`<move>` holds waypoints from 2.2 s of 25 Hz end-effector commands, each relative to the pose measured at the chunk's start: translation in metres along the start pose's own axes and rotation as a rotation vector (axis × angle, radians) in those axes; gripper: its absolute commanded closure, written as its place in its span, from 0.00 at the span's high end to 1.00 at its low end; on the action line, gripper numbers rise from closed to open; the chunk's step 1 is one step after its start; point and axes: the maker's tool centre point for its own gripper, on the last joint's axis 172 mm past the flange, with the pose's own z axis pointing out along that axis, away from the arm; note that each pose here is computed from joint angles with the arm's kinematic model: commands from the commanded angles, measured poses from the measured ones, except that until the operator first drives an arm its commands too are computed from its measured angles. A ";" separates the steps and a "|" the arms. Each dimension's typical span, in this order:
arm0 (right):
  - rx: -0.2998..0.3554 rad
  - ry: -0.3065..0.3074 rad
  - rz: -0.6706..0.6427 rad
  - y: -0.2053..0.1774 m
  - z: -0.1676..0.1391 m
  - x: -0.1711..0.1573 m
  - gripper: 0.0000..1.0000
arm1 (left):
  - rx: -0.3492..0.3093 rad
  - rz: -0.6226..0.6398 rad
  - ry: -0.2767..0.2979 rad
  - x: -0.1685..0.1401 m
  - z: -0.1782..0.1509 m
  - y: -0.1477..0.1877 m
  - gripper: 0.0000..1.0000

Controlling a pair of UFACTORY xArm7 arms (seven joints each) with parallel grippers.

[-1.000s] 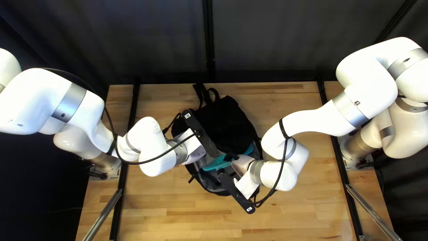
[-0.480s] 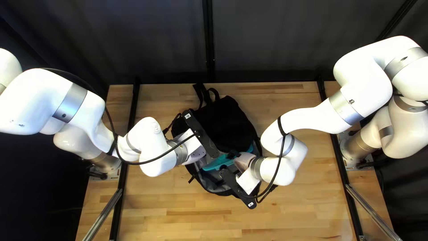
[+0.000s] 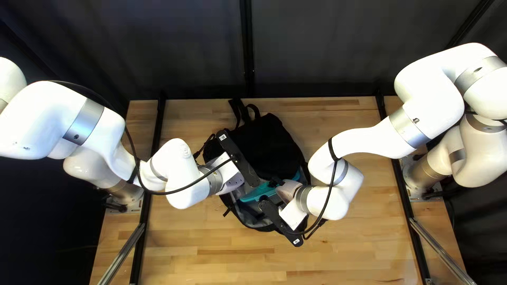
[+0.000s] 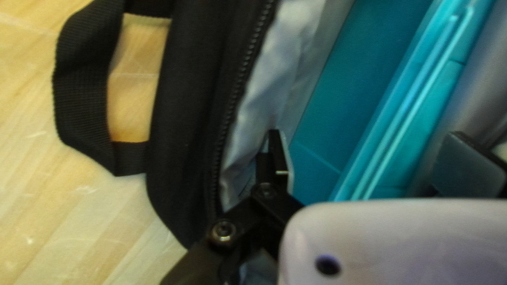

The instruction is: Remove a lunch box from a kids backpack

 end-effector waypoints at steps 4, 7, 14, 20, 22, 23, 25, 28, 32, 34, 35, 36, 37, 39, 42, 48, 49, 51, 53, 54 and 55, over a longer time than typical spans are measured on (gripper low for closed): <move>-0.009 -0.011 -0.012 -0.001 -0.001 -0.001 0.00 | 0.000 0.000 0.000 -0.001 0.000 0.000 0.00; -0.012 -0.014 -0.012 -0.005 -0.007 -0.002 0.00 | 0.001 0.000 0.000 -0.001 0.001 0.000 0.00; -0.031 -0.034 -0.015 0.000 -0.033 0.001 0.00 | 0.000 -0.007 -0.004 -0.001 0.003 0.000 0.00; -0.047 -0.054 -0.015 0.010 -0.050 0.000 0.00 | -0.002 -0.007 -0.004 0.000 0.001 -0.001 0.00; -0.053 -0.061 -0.012 0.013 -0.059 0.001 0.00 | -0.002 -0.005 -0.003 0.000 0.000 -0.002 0.00; -0.055 -0.063 -0.009 0.013 -0.062 0.000 0.00 | -0.002 -0.004 -0.002 0.001 -0.001 -0.002 0.00; -0.057 -0.063 -0.004 0.013 -0.065 -0.001 0.00 | -0.002 -0.003 -0.001 0.001 -0.001 -0.002 0.00; -0.058 -0.059 0.002 0.010 -0.069 0.001 0.00 | -0.002 -0.002 -0.001 0.001 -0.002 -0.003 0.00; -0.058 -0.057 0.004 0.000 -0.078 0.003 0.00 | -0.001 0.001 0.000 0.002 -0.003 -0.004 0.00; -0.059 -0.060 0.009 -0.004 -0.083 -0.001 0.00 | 0.000 0.001 -0.001 0.001 -0.002 -0.004 0.00; -0.060 -0.060 0.010 -0.004 -0.085 -0.002 0.00 | 0.000 0.001 -0.002 0.001 -0.002 -0.004 0.00; -0.061 -0.064 0.013 -0.007 -0.090 -0.005 0.00 | 0.000 0.001 -0.003 0.000 -0.002 -0.004 0.00; -0.061 -0.066 0.015 -0.008 -0.092 -0.007 0.00 | 0.000 0.001 -0.004 0.000 -0.002 -0.004 0.00; -0.063 -0.071 0.018 -0.009 -0.097 -0.010 0.00 | 0.000 -0.002 -0.006 -0.001 -0.001 -0.004 0.00; -0.064 -0.078 0.022 -0.008 -0.100 -0.015 0.00 | -0.002 -0.004 -0.007 -0.001 -0.002 -0.003 0.00; -0.061 -0.078 0.034 0.014 -0.085 -0.017 0.00 | -0.007 -0.007 -0.009 0.002 -0.002 0.000 0.00; -0.062 -0.077 0.034 0.018 -0.083 -0.015 0.00 | -0.008 -0.007 -0.009 0.002 -0.001 0.001 0.00; -0.064 -0.076 0.034 0.024 -0.080 -0.014 0.00 | -0.009 -0.008 -0.010 0.001 -0.001 0.001 0.00; -0.069 -0.078 0.034 0.031 -0.082 -0.012 0.00 | -0.010 -0.010 -0.012 0.000 -0.001 0.001 0.00; -0.072 -0.080 0.034 0.033 -0.084 -0.013 0.00 | -0.010 -0.010 -0.012 0.000 -0.001 0.001 0.00; -0.074 -0.082 0.034 0.034 -0.087 -0.013 0.00 | -0.010 -0.010 -0.012 0.000 0.000 0.001 0.00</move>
